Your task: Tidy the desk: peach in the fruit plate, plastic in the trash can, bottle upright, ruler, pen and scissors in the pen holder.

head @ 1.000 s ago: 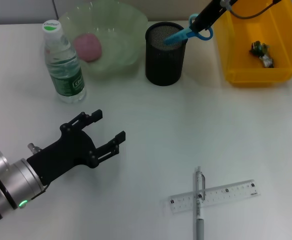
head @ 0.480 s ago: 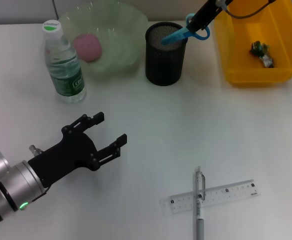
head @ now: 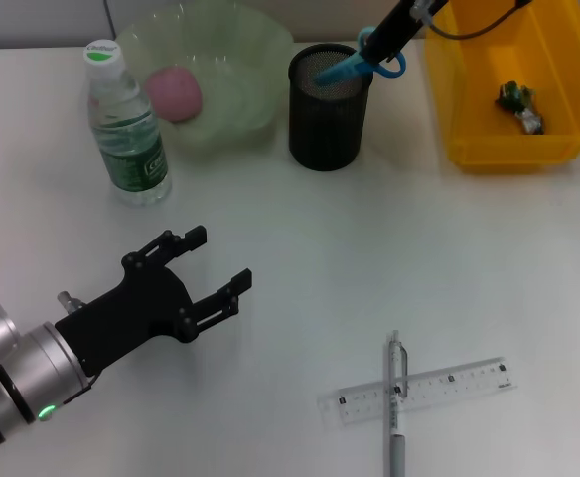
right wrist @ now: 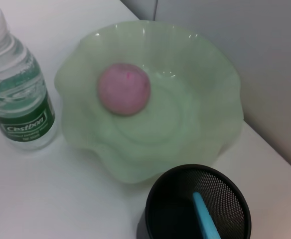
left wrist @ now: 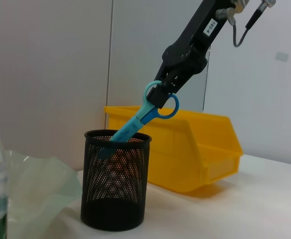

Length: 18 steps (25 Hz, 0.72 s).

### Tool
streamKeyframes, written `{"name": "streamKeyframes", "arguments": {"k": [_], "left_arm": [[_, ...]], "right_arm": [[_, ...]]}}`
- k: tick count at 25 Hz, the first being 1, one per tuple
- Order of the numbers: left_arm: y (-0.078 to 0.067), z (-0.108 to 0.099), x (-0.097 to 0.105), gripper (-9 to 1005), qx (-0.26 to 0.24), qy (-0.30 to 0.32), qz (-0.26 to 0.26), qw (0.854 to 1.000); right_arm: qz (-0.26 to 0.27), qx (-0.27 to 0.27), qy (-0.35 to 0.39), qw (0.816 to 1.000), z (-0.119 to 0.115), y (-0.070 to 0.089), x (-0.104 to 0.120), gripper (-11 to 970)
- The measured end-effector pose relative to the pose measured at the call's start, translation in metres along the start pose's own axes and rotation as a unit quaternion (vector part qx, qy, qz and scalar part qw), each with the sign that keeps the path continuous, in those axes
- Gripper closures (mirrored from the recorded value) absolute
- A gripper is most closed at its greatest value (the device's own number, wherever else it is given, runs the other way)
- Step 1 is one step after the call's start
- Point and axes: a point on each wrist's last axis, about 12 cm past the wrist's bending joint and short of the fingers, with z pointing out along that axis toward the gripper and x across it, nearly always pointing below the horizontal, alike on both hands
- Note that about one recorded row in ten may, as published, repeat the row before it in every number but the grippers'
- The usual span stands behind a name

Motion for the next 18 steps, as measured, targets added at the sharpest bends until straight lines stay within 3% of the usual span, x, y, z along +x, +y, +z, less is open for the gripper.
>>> {"name": "streamKeyframes", "arguments": {"k": [13,18], "left_arm": [[-0.0036,-0.0051,0.0038,193,-0.003,0.002,-0.007,1.000],[-0.0037,-0.0058,0.0041,193,-0.001,0.003,-0.006,1.000]], "right_arm": [[0.023,0.013,-0.007,1.000,0.0066,0.0036,-0.0016,866],[0.037,0.024,-0.030,0.999,0.0050,0.0002,0.0001,726]]}}
